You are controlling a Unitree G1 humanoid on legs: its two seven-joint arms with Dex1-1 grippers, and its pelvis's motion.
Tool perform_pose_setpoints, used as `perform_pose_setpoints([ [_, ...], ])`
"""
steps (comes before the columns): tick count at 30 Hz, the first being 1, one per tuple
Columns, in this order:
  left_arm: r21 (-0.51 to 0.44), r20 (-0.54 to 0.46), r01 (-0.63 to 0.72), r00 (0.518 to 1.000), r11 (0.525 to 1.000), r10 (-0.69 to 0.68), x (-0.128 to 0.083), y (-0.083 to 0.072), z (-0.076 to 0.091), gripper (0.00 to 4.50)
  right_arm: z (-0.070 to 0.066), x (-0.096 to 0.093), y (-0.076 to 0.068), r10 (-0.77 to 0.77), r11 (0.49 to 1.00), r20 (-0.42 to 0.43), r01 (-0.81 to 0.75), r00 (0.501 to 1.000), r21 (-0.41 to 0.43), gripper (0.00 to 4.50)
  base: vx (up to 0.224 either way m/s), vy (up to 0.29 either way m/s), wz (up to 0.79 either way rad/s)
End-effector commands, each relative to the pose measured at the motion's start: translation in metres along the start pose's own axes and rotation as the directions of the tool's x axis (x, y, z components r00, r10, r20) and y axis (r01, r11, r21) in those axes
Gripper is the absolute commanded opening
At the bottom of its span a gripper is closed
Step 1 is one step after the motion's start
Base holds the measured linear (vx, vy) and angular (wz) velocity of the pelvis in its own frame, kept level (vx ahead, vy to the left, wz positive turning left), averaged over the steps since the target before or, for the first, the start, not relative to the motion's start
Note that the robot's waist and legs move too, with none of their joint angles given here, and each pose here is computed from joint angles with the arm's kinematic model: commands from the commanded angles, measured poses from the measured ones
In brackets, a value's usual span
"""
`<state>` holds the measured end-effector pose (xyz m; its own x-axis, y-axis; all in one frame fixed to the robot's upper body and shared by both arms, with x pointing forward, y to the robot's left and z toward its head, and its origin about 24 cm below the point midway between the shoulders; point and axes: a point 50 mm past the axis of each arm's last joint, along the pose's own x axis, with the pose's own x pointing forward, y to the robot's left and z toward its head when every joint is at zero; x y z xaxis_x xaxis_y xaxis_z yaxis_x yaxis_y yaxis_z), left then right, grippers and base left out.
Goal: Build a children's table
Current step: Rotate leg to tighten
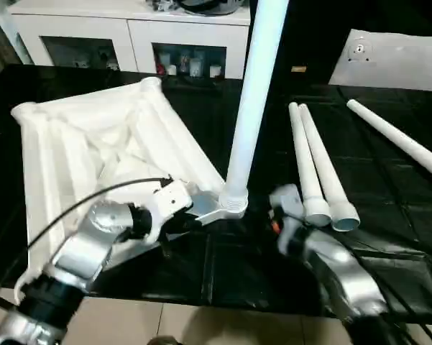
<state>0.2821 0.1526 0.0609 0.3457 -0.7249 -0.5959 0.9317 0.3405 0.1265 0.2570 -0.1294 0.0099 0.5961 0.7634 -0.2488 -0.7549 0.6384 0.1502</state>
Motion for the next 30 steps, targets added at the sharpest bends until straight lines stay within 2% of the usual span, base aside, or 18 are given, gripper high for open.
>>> perform_pose_setpoints([
  [1,0.067,-0.021,0.102,0.995,0.992,-0.101,0.004,-0.005,0.002,0.0,0.015,-0.004,-0.001,0.031,0.999,0.031,-0.029,0.999,-0.04,4.44,0.0,0.0,0.0],
  [8,0.15,-0.044,0.255,0.967,0.955,-0.251,0.001,-0.006,-0.001,0.0,0.032,-0.018,-0.007,0.122,0.984,-0.015,-0.123,0.992,-0.129,4.44,0.0,0.0,0.0],
  [12,0.191,-0.071,0.322,0.947,0.927,-0.314,0.002,-0.006,-0.001,0.0,0.04,-0.018,-0.007,0.209,0.963,-0.07,-0.217,0.976,-0.162,4.44,0.0,0.0,0.0],
  [17,0.233,-0.1,0.377,0.926,0.896,-0.364,0.003,-0.008,0.0,0.0,0.042,-0.014,-0.005,0.303,0.932,-0.106,-0.317,0.947,-0.174,4.44,0.0,0.0,0.0],
  [22,0.253,-0.119,0.41,0.912,0.877,-0.392,0.004,-0.008,0.0,0.0,0.044,-0.009,-0.005,0.349,0.918,-0.107,-0.363,0.931,-0.161,4.08,0.0,0.0,0.0],
  [30,0.254,-0.139,0.424,0.906,0.869,-0.401,0.002,-0.009,-0.004,0.0,0.041,-0.007,-0.001,0.426,0.888,-0.135,-0.442,0.895,-0.126,3.36,0.0,0.0,0.0],
])
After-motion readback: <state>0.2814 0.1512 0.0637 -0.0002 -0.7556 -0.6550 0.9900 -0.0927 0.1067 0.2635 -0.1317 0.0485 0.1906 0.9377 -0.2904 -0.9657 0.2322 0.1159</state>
